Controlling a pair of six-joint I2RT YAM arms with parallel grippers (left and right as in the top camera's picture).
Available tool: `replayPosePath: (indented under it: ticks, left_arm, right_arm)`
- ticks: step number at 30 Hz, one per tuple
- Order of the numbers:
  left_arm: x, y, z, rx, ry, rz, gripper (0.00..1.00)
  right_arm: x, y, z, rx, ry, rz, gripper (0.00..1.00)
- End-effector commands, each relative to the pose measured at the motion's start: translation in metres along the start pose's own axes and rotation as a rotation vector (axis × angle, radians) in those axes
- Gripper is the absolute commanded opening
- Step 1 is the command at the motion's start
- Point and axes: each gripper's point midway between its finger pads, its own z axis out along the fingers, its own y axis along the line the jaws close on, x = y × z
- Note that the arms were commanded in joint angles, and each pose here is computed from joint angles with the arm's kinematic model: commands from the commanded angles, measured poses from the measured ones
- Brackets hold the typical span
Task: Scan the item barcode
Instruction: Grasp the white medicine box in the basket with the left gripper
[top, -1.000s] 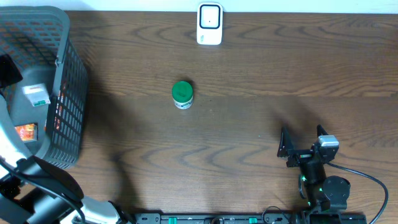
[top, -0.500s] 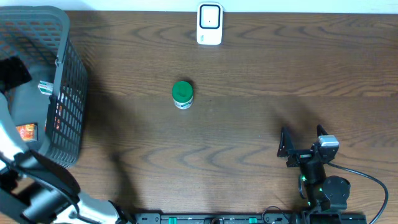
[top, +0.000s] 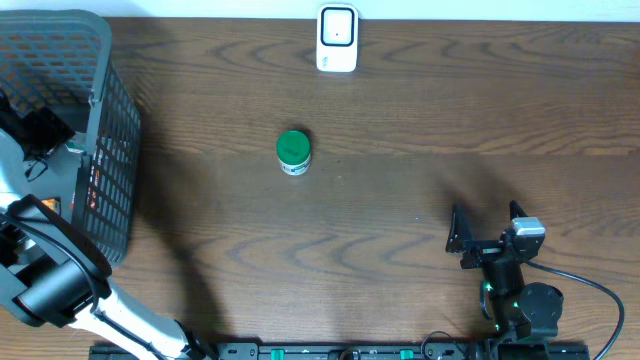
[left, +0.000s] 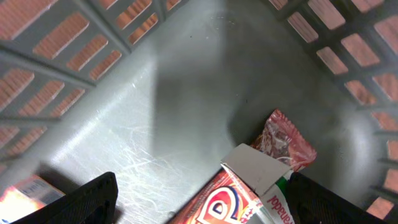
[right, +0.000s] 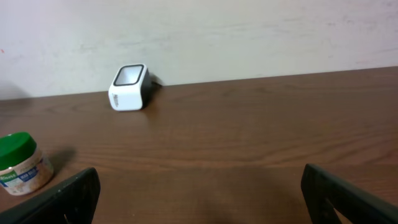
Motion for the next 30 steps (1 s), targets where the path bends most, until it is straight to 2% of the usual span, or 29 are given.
replayPosePath:
  ticks: [1,5,6,8,15,24,27,30]
  left_arm:
    - [-0.001,-0.010,-0.004,0.020,-0.007,-0.118,0.88]
    - [0.001,-0.018,-0.004,0.027,-0.002,-0.218,0.88]
    - [0.002,-0.021,-0.004,0.031,0.000,-0.245,0.92]
    - [0.004,-0.029,-0.003,0.038,0.003,-0.269,0.94]
    - [0.008,-0.056,-0.002,0.063,0.000,-0.225,0.94]
    - [0.022,-0.051,0.015,-0.013,0.036,-0.247,0.93]
    - [0.031,-0.048,0.029,-0.029,0.070,-0.257,0.90]
    - [0.040,-0.045,0.042,-0.042,0.104,-0.263,0.79]
  right_arm:
    - [0.001,0.002,0.000,-0.009,0.004,-0.015,0.99]
    - [0.001,0.002,0.000,-0.009,0.004,-0.015,0.99]
    - [0.001,0.002,0.000,-0.009,0.004,-0.015,0.99]
    - [0.001,0.002,0.000,-0.009,0.004,-0.015,0.99]
    - [0.001,0.002,0.000,-0.009,0.004,-0.015,0.99]
    - [0.001,0.002,0.000,-0.009,0.004,-0.015,0.99]
    - [0.001,0.002,0.000,-0.009,0.004,-0.015,0.99]
    - [0.001,0.002,0.000,-0.009,0.004,-0.015,0.99]
